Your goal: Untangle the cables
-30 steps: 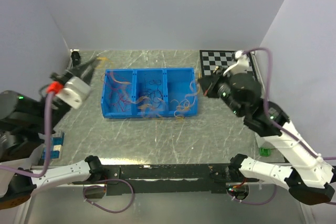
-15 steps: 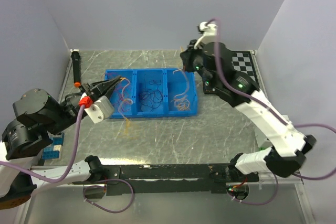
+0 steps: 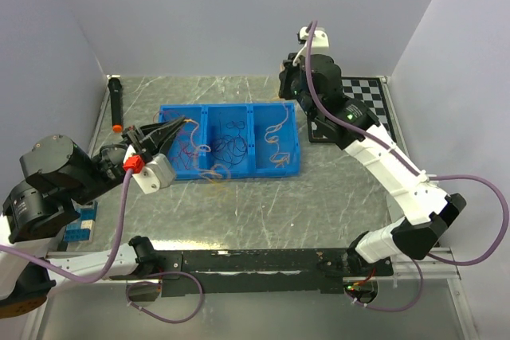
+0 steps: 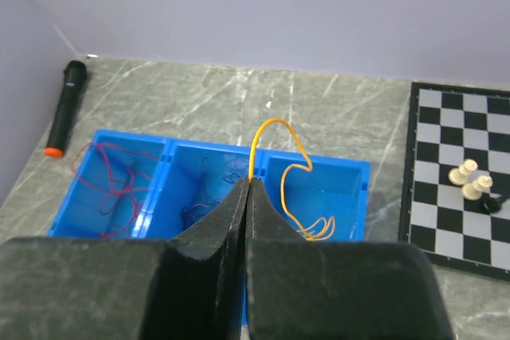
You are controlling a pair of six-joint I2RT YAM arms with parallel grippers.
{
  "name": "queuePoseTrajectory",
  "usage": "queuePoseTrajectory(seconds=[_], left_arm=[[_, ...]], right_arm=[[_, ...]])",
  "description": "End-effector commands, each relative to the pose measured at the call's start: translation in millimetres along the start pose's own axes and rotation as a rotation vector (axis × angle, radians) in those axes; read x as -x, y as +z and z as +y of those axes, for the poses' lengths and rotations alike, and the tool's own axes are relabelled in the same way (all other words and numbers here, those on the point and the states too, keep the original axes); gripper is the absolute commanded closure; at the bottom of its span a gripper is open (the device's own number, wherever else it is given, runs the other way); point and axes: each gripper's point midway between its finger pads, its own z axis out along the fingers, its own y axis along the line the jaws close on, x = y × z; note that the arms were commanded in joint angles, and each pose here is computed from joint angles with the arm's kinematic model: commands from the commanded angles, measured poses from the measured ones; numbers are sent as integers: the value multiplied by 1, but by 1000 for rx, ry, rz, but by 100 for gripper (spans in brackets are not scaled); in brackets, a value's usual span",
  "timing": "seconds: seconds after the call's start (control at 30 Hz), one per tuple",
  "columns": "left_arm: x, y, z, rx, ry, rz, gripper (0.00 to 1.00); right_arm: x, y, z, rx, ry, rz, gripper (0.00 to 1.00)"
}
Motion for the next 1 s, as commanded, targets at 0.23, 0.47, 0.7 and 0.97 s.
queuePoseTrajectory(seconds=[0.23, 0.47, 0.7, 0.97], left_arm=[[22, 15, 17, 56, 50, -92, 99], [31, 43, 22, 87, 60, -138, 99], [30, 80, 29, 158, 45, -145, 99], [26, 135, 36, 264, 9, -162, 99]], right_arm=[[-130, 32, -23, -70, 85, 228, 100], [-203, 40, -36, -90, 131, 397, 69], [-179, 29, -46, -35, 226, 359, 22], [-137, -32, -72, -56, 323, 155, 23]])
